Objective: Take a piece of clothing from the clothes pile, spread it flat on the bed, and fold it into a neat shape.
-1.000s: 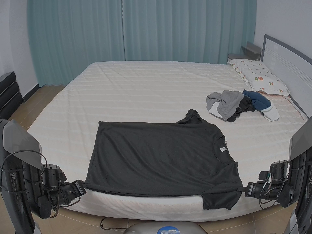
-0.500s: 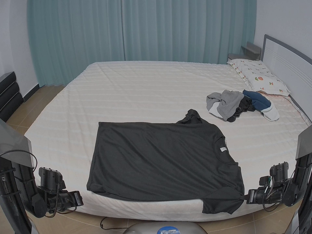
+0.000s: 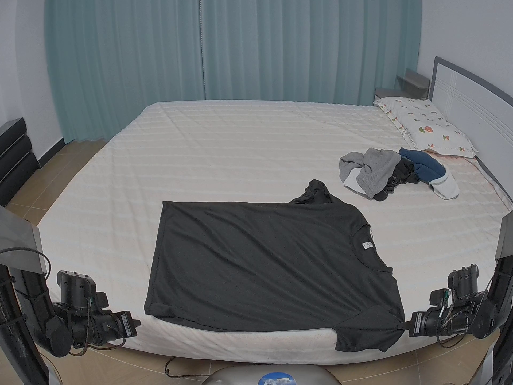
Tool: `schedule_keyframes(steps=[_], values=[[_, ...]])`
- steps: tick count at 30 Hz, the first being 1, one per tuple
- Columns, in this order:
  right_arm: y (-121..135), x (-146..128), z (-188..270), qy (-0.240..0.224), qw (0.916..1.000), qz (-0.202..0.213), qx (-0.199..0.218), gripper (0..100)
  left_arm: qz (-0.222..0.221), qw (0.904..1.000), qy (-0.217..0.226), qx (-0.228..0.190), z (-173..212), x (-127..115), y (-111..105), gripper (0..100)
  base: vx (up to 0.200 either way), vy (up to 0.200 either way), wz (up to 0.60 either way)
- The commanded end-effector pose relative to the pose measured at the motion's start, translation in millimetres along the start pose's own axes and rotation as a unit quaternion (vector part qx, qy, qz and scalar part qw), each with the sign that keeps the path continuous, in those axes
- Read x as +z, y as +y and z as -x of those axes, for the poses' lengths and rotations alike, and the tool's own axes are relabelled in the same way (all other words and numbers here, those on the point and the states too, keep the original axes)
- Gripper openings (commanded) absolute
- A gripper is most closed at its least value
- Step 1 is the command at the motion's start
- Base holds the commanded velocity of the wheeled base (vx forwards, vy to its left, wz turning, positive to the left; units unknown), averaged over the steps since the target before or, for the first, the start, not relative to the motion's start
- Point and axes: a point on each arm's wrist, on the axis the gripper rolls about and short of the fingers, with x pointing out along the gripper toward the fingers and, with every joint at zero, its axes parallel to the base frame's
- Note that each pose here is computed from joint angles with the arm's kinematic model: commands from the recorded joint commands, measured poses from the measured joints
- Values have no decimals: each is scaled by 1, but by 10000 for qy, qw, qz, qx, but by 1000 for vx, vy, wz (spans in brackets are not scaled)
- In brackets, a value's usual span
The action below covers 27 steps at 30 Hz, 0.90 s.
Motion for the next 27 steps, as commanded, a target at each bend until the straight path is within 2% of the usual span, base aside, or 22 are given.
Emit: schedule_keyframes(steps=[1,2,9,12,17,18,27], values=[[1,-4,2,70,10000,0,40,0,196,9993,-59,-308,-8,9,9,0,0,0,0],[3,-4,2,80,9999,39,86,0,214,9990,-46,-381,-13,11,11,100,0,0,0],[7,-5,1,107,9997,71,224,0,223,9983,-82,-540,-28,17,12,100,0,0,0],[8,-3,1,30,9995,24,319,0,302,9967,-316,-680,-42,33,8,100,0,0,0],[8,-3,1,30,9995,24,319,0,302,9967,-316,-680,-42,33,8,100,0,0,0],[10,0,1,-80,9990,-218,379,0,117,9964,-206,-816,-50,31,-4,100,0,0,0],[10,-1,0,-37,9989,-292,378,0,121,9971,-96,-752,-52,25,-4,100,0,0,0]])
